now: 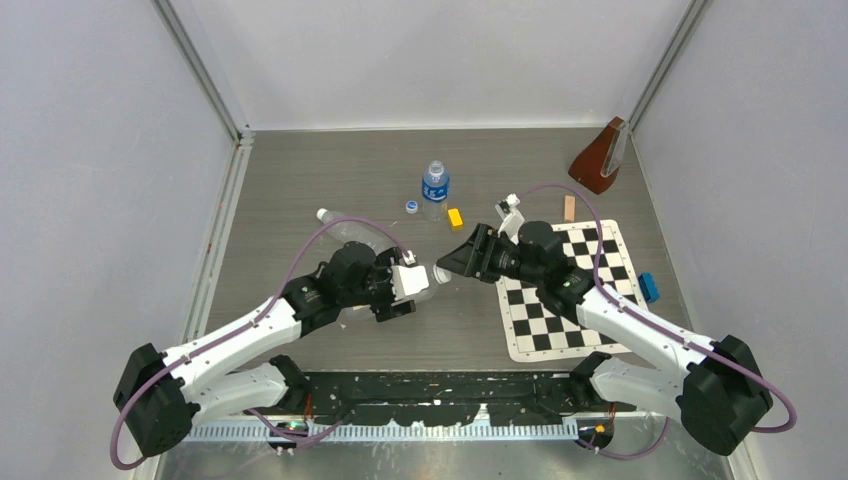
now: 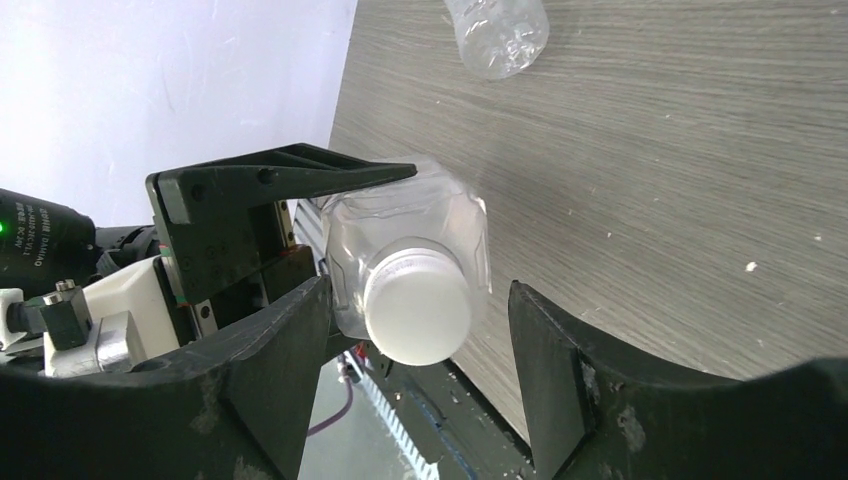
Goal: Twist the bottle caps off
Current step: Unscrew the bottle cap from the plastic bottle.
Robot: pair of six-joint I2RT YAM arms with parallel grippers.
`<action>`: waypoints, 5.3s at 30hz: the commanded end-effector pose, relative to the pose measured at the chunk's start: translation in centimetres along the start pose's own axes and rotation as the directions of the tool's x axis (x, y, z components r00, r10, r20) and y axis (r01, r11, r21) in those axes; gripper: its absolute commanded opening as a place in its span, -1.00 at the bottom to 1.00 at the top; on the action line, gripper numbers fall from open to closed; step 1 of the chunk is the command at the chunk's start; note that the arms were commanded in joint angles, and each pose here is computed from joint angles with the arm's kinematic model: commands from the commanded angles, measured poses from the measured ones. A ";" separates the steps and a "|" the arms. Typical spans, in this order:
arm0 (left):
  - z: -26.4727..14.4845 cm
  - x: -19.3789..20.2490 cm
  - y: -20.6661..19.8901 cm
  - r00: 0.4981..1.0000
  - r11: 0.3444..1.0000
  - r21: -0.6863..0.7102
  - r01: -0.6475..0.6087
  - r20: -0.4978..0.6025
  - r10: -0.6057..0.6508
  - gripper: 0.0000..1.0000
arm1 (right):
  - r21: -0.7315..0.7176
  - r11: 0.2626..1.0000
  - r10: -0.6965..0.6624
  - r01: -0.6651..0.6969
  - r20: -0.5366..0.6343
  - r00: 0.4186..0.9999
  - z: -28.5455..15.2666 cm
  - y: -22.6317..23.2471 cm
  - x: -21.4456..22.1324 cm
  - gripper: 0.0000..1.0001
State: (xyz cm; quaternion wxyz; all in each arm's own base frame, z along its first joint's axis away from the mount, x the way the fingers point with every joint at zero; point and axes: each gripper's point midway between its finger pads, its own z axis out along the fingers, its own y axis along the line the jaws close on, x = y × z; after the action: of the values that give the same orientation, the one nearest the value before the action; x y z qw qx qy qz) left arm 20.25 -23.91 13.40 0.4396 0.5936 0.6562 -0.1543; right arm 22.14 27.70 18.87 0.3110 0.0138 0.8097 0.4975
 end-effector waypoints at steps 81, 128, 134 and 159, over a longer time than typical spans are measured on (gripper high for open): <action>-0.6 -2.6 3.0 0.999 0.992 -0.120 -0.028 0.039 0.033 -1.00 | -0.143 0.988 0.053 -0.050 0.014 0.999 2.4 3.2 -1.8 0.21; -2.9 -7.7 -6.5 0.963 0.897 0.430 -0.103 0.268 -0.019 -1.00 | -0.388 0.490 -0.715 0.781 0.333 0.614 -3.5 5.2 1.9 -0.65; -3.2 -8.0 -7.1 0.962 0.875 0.473 -0.103 0.271 -0.033 -1.00 | -0.410 0.386 -0.751 0.826 0.381 0.540 -4.2 5.5 2.8 -0.75; -1.1 -5.4 -3.7 0.984 0.960 0.273 -0.068 0.176 0.020 -1.00 | -0.310 0.746 -0.526 0.589 0.267 0.807 -1.6 4.9 -0.8 0.35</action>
State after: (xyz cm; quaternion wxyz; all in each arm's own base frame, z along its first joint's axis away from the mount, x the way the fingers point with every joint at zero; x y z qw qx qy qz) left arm 15.43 -26.31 15.06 0.3653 0.6431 0.6096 -0.2853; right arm 18.04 28.65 21.12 0.4725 -0.3117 0.6333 0.5277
